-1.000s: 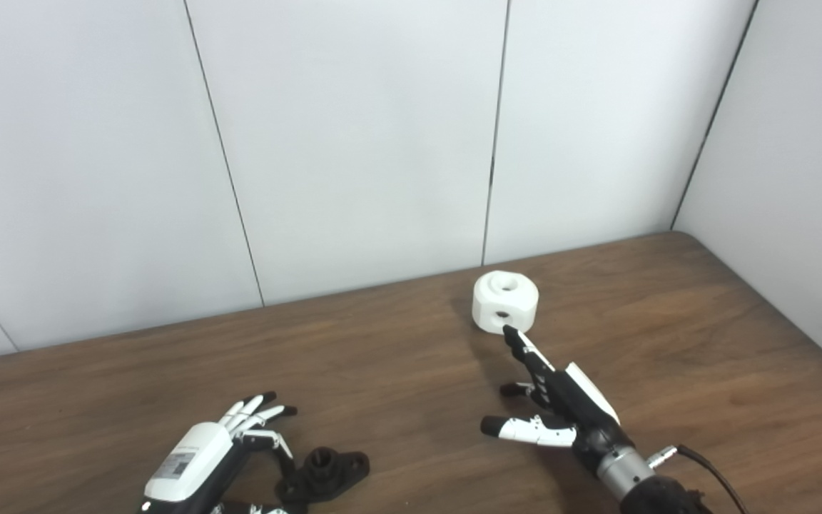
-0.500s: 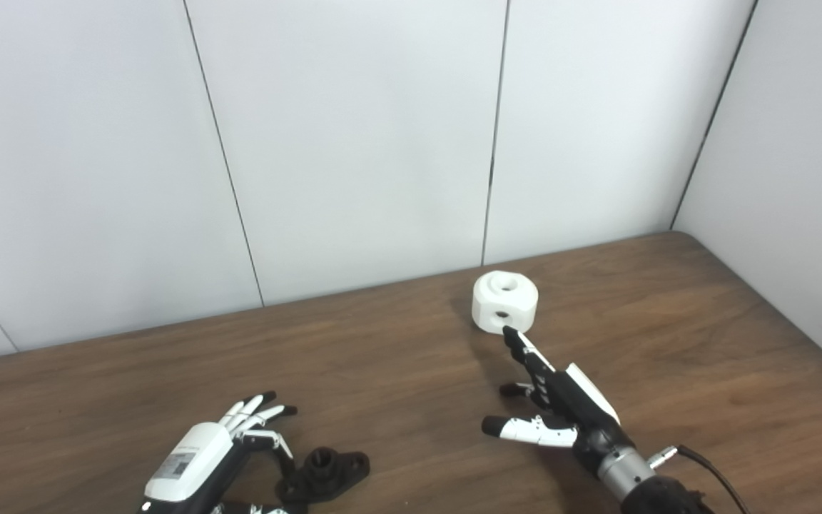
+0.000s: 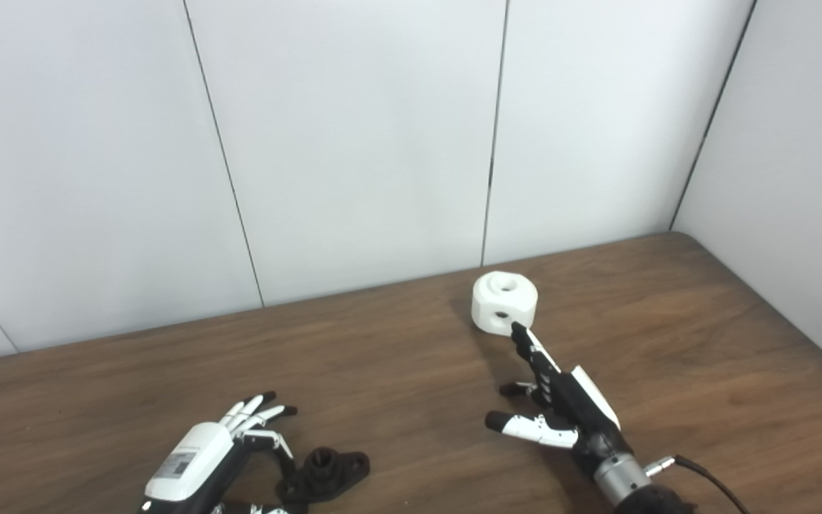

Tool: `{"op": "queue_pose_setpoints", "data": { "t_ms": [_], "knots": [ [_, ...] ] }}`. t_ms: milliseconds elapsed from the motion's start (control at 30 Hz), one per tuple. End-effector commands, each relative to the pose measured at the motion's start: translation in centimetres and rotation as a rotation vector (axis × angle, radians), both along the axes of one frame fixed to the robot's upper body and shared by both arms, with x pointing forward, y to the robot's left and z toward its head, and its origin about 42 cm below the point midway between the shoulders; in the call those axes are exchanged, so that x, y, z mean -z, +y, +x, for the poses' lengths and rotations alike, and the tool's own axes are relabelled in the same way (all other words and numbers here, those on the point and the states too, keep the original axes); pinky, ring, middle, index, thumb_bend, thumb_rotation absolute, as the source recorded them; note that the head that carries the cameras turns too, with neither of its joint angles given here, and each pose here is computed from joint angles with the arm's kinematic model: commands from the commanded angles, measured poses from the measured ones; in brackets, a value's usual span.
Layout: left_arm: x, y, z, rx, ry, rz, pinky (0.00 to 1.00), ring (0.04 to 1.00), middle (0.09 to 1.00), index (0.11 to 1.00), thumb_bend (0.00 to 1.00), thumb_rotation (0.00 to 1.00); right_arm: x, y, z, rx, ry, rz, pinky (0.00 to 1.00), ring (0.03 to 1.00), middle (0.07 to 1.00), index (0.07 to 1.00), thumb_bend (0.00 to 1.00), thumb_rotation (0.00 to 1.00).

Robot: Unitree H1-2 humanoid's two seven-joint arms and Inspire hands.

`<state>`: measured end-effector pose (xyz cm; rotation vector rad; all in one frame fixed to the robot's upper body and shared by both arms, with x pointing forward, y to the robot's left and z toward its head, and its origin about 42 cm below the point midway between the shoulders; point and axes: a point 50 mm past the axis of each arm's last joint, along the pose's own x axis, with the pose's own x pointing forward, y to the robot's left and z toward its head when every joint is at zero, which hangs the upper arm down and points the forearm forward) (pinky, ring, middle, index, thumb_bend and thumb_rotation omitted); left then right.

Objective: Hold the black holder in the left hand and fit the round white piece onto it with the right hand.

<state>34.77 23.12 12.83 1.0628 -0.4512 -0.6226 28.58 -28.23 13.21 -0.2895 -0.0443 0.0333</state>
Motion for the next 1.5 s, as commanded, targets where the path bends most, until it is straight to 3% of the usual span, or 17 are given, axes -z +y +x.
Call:
{"op": "queue_pose_setpoints", "data": {
  "t_ms": [0,100,233,667,933,967,1033,1067,1100,1133,1233,1333,1467],
  "knots": [
    [0.3,-0.4,-0.2,0.032,0.007,0.045,1.00,0.992,0.898,0.480,0.52,0.05,0.6,-0.4,0.0,-0.013,0.046,-0.021,0.11,0.161,0.381,0.493,0.51,0.00],
    [0.4,-0.4,-0.2,0.031,0.002,0.040,1.00,0.991,0.896,0.480,0.52,0.05,0.7,-0.5,0.0,-0.027,0.043,-0.024,0.11,0.163,0.451,0.480,0.52,0.00],
    [0.3,-0.4,-0.2,0.031,0.002,0.045,1.00,0.989,0.895,0.480,0.52,0.05,0.7,-0.5,0.0,-0.034,0.039,-0.040,0.12,0.169,0.384,0.494,0.51,0.00],
    [0.4,-0.4,-0.2,0.034,0.006,0.041,1.00,0.992,0.899,0.480,0.52,0.05,0.7,-0.4,0.1,-0.039,0.036,-0.032,0.12,0.171,0.380,0.495,0.51,0.00],
    [0.3,-0.4,-0.2,0.035,0.008,0.039,1.00,0.989,0.897,0.480,0.52,0.05,0.7,-0.2,0.0,-0.062,0.077,0.018,0.14,0.209,0.393,0.496,0.51,0.00],
    [0.3,-0.3,-0.2,0.035,0.008,0.041,1.00,0.991,0.898,0.480,0.52,0.05,0.6,-0.2,-0.1,-0.071,0.080,0.007,0.17,0.248,0.408,0.514,0.51,0.00],
    [0.3,-0.3,-0.2,0.036,0.009,0.041,1.00,0.992,0.898,0.480,0.52,0.05,0.3,-0.1,-0.2,-0.083,0.090,-0.021,0.26,0.401,0.593,0.711,0.73,0.35],
    [0.3,-0.3,-0.2,0.036,0.010,0.040,1.00,0.991,0.897,0.480,0.52,0.05,0.2,-0.1,-0.3,-0.086,0.093,-0.029,0.29,0.458,0.663,0.766,0.78,0.42],
    [0.3,-0.3,-0.2,0.035,0.010,0.039,1.00,0.990,0.897,0.480,0.52,0.05,0.0,0.0,-0.4,-0.091,0.096,-0.034,0.31,0.488,0.699,0.795,0.81,0.45],
    [0.3,-0.3,-0.2,0.034,0.011,0.039,1.00,0.990,0.896,0.480,0.52,0.05,-0.1,0.1,-0.4,-0.095,0.098,-0.038,0.40,0.605,0.792,0.863,0.79,0.47],
    [0.3,-0.3,-0.1,0.033,0.012,0.045,1.00,0.993,0.899,0.480,0.52,0.05,-0.4,0.2,-0.5,-0.111,0.113,-0.024,0.56,0.793,0.925,0.961,0.80,0.54],
    [0.2,-0.3,-0.2,0.033,0.013,0.047,1.00,0.993,0.900,0.480,0.52,0.05,-0.5,0.2,-0.6,-0.115,0.124,-0.006,0.66,0.896,0.990,0.996,0.90,0.59],
    [0.2,-0.3,-0.2,0.032,0.014,0.046,1.00,0.995,0.900,0.480,0.52,0.05,-0.5,0.2,-0.5,-0.126,0.130,-0.022,0.72,0.944,1.000,1.000,0.90,0.60]
  ]
}}
